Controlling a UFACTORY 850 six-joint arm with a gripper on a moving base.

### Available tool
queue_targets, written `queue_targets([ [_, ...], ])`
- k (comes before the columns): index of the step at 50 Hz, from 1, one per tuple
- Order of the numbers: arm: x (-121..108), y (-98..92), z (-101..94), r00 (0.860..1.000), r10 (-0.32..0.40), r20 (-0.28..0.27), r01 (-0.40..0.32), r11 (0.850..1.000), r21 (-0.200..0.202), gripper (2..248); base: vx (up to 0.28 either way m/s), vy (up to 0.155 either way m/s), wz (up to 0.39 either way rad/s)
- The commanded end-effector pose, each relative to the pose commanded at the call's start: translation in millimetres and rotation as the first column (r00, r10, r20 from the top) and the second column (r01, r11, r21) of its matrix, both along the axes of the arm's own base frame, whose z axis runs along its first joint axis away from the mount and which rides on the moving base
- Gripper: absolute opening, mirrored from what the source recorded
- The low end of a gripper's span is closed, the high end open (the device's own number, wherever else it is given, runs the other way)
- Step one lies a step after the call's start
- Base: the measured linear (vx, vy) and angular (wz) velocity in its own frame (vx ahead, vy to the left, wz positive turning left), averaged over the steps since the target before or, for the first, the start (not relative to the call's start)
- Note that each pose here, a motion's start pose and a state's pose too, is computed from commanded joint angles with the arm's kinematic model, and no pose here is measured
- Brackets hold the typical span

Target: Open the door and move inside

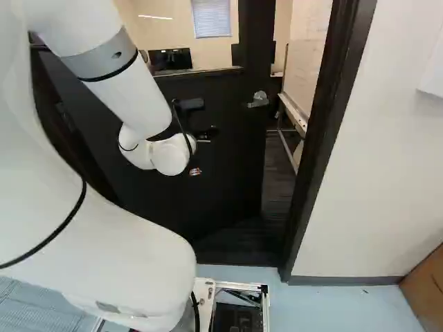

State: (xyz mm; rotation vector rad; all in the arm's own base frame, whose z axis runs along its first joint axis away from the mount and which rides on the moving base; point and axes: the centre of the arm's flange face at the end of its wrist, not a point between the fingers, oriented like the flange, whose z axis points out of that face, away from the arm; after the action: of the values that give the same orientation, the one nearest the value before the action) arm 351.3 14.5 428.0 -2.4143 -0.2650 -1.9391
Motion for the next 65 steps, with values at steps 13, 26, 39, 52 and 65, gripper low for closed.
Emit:
queue_targets([
  [13, 0, 0.0, 0.0, 1.000, 0.000, 0.000, 0.000, 1.000, 0.000, 247, 0.055, 0.030, -0.007],
  [26, 0, -0.2, 0.0, 1.000, -0.002, 0.000, 0.002, 1.000, 0.001, 247, 0.000, 0.000, 0.000],
  [39, 2, -3.2, 0.4, 0.999, -0.054, -0.002, 0.054, 0.998, 0.032, 247, 0.000, 0.000, 0.000],
  [52, 11, -2.2, 1.3, 0.994, -0.112, -0.009, 0.112, 0.991, 0.074, 247, 0.000, 0.000, 0.000],
  [65, 24, 1.1, 0.7, 0.986, -0.165, -0.035, 0.168, 0.979, 0.113, 247, 0.000, 0.000, 0.000],
])
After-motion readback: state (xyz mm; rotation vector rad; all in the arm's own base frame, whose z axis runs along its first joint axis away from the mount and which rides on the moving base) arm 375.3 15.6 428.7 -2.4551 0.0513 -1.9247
